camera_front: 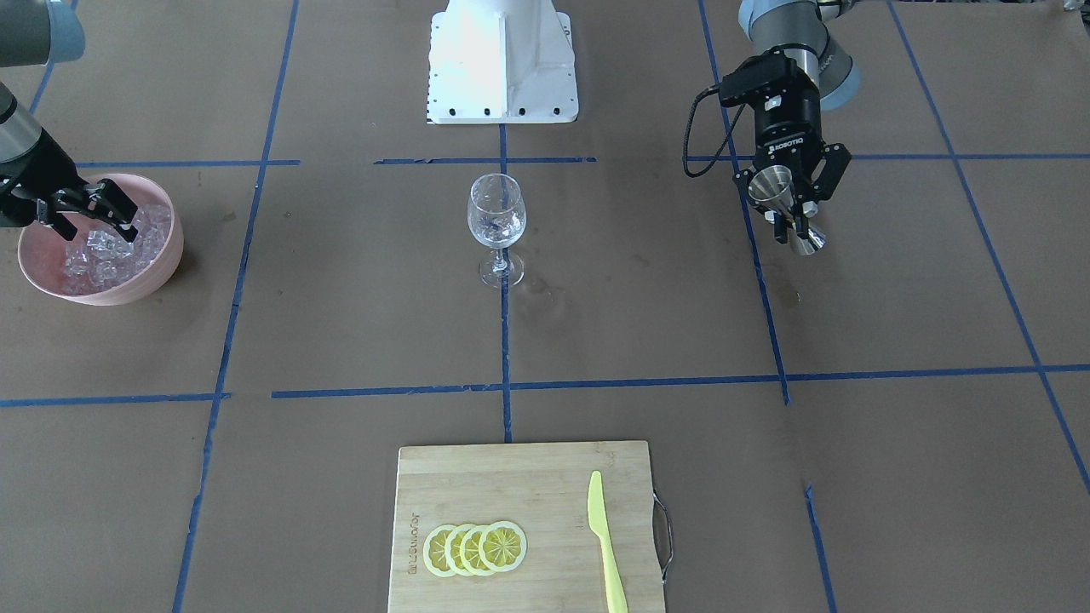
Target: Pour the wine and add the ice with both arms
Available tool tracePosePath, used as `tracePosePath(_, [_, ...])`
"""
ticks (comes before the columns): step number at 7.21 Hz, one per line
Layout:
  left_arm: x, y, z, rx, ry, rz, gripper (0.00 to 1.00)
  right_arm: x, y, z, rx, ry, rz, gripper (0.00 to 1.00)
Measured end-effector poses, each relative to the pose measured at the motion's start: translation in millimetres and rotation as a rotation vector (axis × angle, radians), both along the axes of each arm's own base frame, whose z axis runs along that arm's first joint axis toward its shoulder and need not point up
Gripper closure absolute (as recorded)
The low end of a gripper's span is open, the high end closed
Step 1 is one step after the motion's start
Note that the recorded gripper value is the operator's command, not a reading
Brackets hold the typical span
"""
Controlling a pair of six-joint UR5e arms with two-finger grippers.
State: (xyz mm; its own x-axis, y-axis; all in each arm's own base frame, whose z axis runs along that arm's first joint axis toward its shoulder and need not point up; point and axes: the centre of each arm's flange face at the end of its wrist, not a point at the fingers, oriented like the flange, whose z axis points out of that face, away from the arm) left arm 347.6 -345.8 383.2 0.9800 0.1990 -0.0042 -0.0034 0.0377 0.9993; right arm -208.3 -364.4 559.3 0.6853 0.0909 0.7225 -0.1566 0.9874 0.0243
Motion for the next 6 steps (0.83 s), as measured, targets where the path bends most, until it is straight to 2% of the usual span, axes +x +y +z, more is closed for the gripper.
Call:
tracePosePath(2, [-7, -1, 7, -0.001, 0.001, 0.005, 1.00, 2, 1, -2, -0.002, -0.008, 0.000, 0.36])
tracePosePath(3, [-7, -1, 8, -0.002, 0.000, 0.005, 1.00, 4, 3, -6, 0.000, -0.013, 0.000, 0.41])
tracePosePath(6, [-7, -1, 9, -0.002, 0.000, 0.005, 1.00, 7, 6, -10, 0.001, -0.015, 0.000, 0.41])
